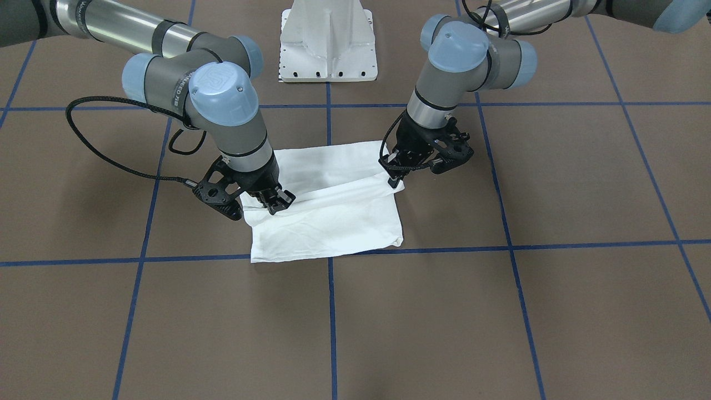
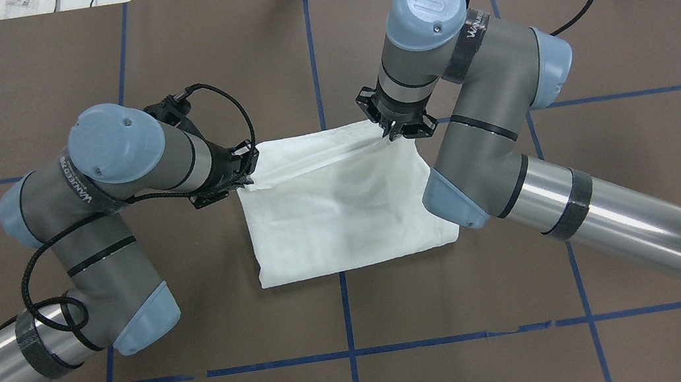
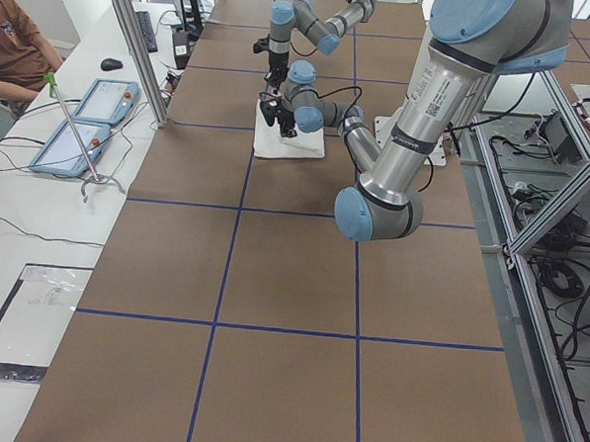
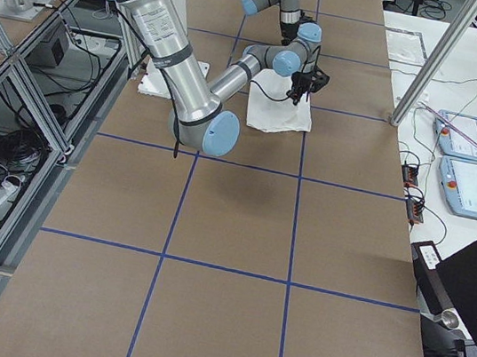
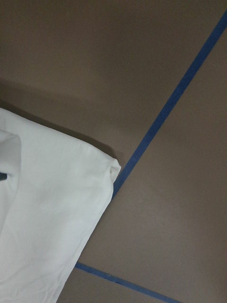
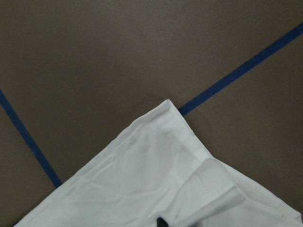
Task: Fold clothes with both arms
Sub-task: 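Lift the near end with both grippers and fold it toward the far end, then lay the folded end down and open both grippers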
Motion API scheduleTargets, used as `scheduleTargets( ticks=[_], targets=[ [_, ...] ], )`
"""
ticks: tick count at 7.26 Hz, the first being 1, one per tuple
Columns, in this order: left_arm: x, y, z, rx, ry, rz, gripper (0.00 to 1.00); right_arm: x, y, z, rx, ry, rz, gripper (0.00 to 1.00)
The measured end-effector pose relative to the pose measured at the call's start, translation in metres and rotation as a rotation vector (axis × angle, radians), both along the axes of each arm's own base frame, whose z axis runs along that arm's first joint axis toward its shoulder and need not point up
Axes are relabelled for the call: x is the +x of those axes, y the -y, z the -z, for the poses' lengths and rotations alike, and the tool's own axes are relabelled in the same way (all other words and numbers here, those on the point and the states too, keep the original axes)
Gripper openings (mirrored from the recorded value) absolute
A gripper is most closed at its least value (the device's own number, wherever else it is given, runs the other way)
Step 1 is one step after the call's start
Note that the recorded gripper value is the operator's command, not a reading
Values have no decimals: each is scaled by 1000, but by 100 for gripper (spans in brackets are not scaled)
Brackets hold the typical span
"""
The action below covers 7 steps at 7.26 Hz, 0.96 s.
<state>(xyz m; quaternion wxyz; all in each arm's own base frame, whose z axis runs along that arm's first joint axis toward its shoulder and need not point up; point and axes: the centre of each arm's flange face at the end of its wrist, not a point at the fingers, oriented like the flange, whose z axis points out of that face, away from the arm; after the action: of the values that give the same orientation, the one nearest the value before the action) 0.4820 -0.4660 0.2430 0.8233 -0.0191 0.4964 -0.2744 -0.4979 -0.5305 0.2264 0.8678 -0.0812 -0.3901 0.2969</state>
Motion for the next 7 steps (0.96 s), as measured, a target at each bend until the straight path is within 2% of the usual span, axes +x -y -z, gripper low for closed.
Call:
scheduleTargets(
  ticks=[4, 5, 6, 7],
  targets=[
    [15, 24, 4, -8, 11, 17, 0, -4, 2, 0, -3, -3, 0, 0],
    [16, 26, 3, -10, 14, 19, 67, -4, 2, 0, -3, -2, 0, 94],
    [15, 28, 2, -14, 17, 23, 99, -4, 2, 0, -3, -2, 0, 100],
    [13, 31, 2, -20, 19, 31, 99, -4, 3, 0, -4, -2, -1, 100]
  ],
)
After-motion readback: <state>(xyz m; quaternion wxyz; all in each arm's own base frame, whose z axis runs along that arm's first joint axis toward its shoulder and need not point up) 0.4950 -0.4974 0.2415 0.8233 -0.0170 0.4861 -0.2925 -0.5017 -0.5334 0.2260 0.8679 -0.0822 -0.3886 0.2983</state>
